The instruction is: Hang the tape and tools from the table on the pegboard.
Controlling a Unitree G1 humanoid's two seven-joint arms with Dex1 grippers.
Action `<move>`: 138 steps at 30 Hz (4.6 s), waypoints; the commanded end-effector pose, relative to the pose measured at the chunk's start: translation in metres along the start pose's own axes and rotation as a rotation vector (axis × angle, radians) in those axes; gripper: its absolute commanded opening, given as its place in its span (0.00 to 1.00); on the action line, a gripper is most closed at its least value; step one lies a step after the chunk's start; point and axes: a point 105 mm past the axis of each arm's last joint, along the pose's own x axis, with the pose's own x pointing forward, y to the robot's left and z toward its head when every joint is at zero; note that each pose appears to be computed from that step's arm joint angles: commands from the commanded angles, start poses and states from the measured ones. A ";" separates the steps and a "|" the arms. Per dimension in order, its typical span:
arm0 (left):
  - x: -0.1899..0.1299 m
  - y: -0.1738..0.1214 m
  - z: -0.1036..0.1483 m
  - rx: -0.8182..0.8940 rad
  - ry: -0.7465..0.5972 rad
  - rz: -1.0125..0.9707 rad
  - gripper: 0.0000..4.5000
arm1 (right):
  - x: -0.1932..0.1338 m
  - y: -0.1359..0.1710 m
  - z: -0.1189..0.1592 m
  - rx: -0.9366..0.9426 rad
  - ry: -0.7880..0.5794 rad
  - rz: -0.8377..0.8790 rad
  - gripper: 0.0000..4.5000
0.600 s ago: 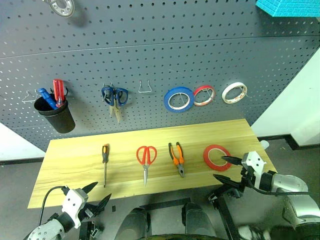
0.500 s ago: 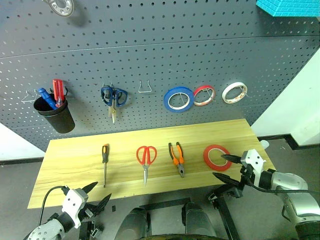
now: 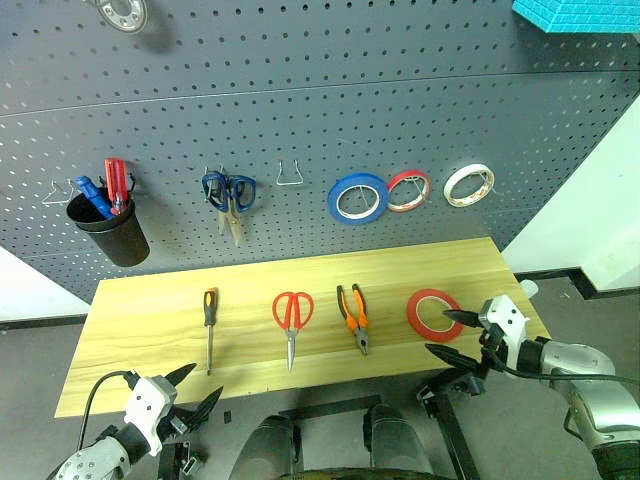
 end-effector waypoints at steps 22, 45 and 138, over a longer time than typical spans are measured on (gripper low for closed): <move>-0.003 0.003 -0.001 0.028 0.003 0.004 0.84 | 0.000 -0.004 0.011 -0.086 -0.008 -0.013 1.00; 0.114 -0.036 0.110 0.231 -0.209 -0.425 0.84 | 0.061 -0.025 -0.034 -0.187 0.248 -0.136 1.00; 0.109 -0.006 0.090 0.178 -0.101 -0.372 0.85 | 0.079 0.023 0.059 -0.846 -0.064 -0.018 0.88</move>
